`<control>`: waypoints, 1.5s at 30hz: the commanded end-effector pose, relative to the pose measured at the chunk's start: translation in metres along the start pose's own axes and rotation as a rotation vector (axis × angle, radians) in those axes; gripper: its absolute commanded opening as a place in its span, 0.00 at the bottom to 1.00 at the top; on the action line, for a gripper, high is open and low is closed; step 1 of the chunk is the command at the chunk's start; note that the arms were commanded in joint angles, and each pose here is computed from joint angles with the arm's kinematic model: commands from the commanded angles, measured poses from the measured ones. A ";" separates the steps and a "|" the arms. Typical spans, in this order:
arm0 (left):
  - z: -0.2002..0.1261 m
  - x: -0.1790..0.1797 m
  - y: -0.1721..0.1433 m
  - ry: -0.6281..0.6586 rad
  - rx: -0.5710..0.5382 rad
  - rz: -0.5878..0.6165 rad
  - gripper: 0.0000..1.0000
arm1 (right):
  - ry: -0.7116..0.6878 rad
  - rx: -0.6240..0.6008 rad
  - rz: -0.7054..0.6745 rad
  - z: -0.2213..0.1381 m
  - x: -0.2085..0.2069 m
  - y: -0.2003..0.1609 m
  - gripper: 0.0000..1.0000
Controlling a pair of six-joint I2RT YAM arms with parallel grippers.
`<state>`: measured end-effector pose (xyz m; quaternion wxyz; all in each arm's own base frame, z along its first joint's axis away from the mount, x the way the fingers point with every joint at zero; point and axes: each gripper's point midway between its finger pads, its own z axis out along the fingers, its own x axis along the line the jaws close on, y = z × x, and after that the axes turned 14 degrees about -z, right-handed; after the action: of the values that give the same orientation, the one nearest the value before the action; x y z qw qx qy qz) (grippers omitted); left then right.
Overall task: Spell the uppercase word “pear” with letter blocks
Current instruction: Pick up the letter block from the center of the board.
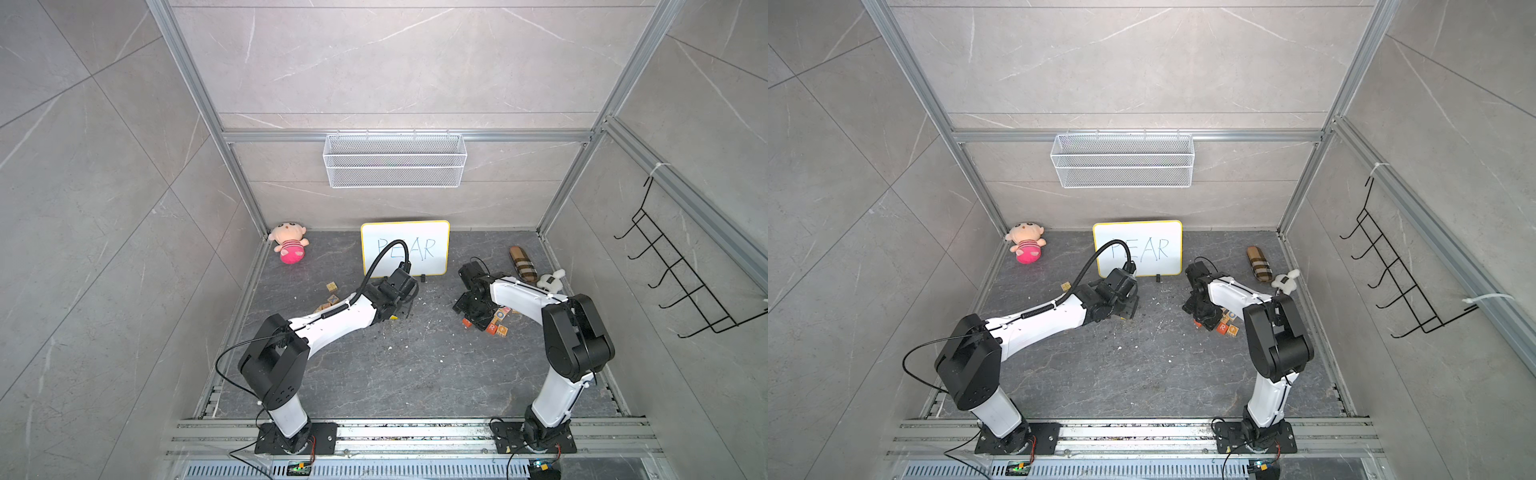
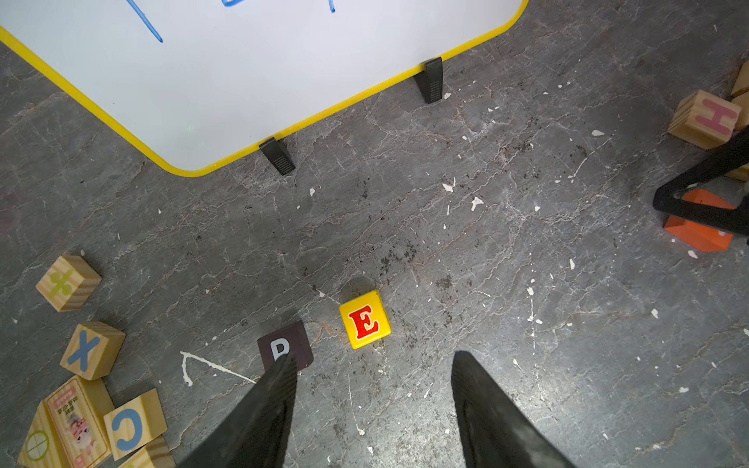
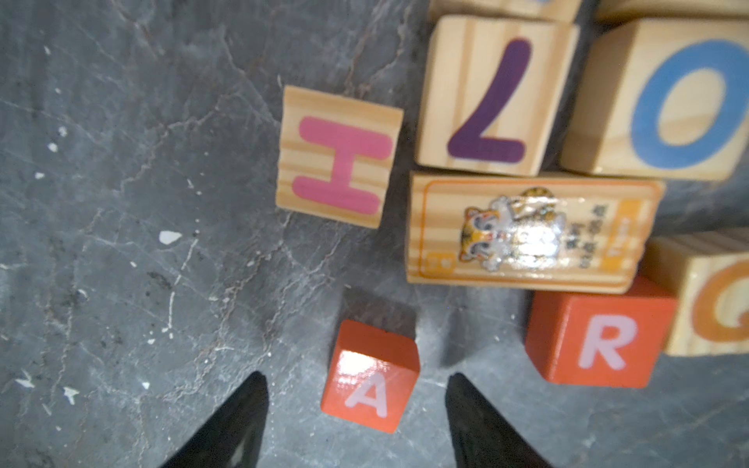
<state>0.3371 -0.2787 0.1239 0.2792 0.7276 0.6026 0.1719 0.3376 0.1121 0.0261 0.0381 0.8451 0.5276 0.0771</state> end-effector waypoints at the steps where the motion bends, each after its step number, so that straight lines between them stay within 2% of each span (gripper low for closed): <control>1: -0.012 0.004 0.010 0.009 -0.041 -0.022 0.64 | -0.045 0.006 -0.003 0.005 -0.008 0.000 0.68; 10: -0.014 0.006 0.011 0.015 -0.048 -0.027 0.64 | -0.064 0.002 -0.002 0.006 -0.014 -0.002 0.61; 17: -0.015 0.006 0.012 0.012 -0.053 -0.029 0.64 | -0.037 0.015 0.018 0.011 -0.011 -0.007 0.60; 25: -0.015 0.008 0.010 0.015 -0.052 -0.029 0.64 | -0.055 0.023 0.013 0.018 -0.012 -0.007 0.56; 27: -0.014 0.007 0.010 0.015 -0.052 -0.027 0.64 | -0.062 0.026 0.011 0.019 -0.013 -0.008 0.52; 34: -0.015 0.007 0.011 0.015 -0.056 -0.028 0.64 | -0.074 0.023 0.008 0.022 -0.015 -0.007 0.51; 37: -0.015 0.008 0.011 0.019 -0.057 -0.028 0.64 | -0.083 0.017 0.008 0.021 -0.016 -0.006 0.46; 41: -0.017 0.008 0.013 0.019 -0.063 -0.029 0.64 | -0.092 0.005 -0.003 0.017 -0.017 -0.003 0.46; 43: -0.018 0.008 0.014 0.018 -0.064 -0.030 0.64 | -0.097 0.006 -0.009 0.015 -0.017 -0.002 0.39; 45: -0.018 0.008 0.014 0.018 -0.066 -0.032 0.64 | -0.095 0.003 -0.010 0.014 -0.017 -0.001 0.38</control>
<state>0.3367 -0.2730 0.1245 0.2769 0.7244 0.6045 0.1821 0.3332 0.1034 0.0153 0.0540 0.8461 0.5273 0.0566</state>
